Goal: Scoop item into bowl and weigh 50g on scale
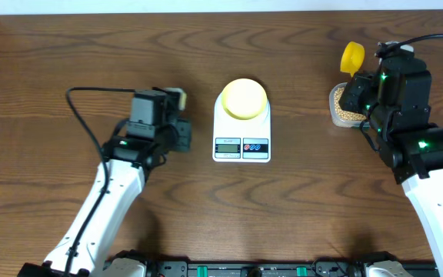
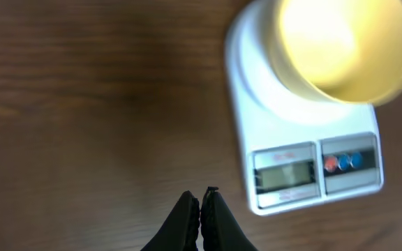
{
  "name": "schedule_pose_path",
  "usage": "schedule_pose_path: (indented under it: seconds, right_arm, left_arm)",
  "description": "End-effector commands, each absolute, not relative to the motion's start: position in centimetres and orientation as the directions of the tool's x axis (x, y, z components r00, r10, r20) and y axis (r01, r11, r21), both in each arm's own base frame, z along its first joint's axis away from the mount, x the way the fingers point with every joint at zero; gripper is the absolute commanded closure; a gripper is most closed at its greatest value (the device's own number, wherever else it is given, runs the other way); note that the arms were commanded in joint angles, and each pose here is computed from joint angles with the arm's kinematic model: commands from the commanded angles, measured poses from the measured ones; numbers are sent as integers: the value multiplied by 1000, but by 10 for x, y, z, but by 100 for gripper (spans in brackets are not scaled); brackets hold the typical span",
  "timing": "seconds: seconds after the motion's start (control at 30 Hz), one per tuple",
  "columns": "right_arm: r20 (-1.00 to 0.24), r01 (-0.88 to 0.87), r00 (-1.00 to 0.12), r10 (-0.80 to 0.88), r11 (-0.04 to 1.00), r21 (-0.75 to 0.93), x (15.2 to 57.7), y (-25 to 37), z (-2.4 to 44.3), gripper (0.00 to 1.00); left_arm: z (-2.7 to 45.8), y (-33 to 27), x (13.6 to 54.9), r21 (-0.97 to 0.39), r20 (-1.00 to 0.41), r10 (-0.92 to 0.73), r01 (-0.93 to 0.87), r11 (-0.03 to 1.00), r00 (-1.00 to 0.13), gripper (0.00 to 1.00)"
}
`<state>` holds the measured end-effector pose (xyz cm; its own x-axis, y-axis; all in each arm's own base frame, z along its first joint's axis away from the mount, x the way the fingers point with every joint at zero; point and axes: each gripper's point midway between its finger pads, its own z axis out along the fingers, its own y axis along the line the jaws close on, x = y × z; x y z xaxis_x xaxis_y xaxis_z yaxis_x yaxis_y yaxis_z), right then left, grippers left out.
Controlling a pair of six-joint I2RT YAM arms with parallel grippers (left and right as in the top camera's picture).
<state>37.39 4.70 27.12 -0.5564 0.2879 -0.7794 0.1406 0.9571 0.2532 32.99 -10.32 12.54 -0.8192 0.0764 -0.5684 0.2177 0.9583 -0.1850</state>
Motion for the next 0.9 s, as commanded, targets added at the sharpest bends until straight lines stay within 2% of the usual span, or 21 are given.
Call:
schedule_pose_path:
  seconds: [0.0,0.27,0.43,0.73,0.87]
  right_arm:
    - [-796,192,-524,302,953,236,377,35,277,99]
    - [-794,222,-529,299,952,210,380,30,270,99]
    - [-807,207,-521,280,958,199,383,30,274,99]
    - [-797,181,-536,279,960,215,382,36,272,99]
    - [-795,182,-539,279,960,213,381,36,271,99]
  left_arm:
    - [128,-144,318,-139,-589,251,402,905,-768,93]
    - [123,-198,288,-136,-580,402,571,809,-708,93]
    - [111,-229,268,-57,-571,591,746,664,-570,93]
    - [50,-241,267,-86,-455,651,757,647,-608,93]
    - [39,-248,277,-78,-468,646,757,649,-603,93]
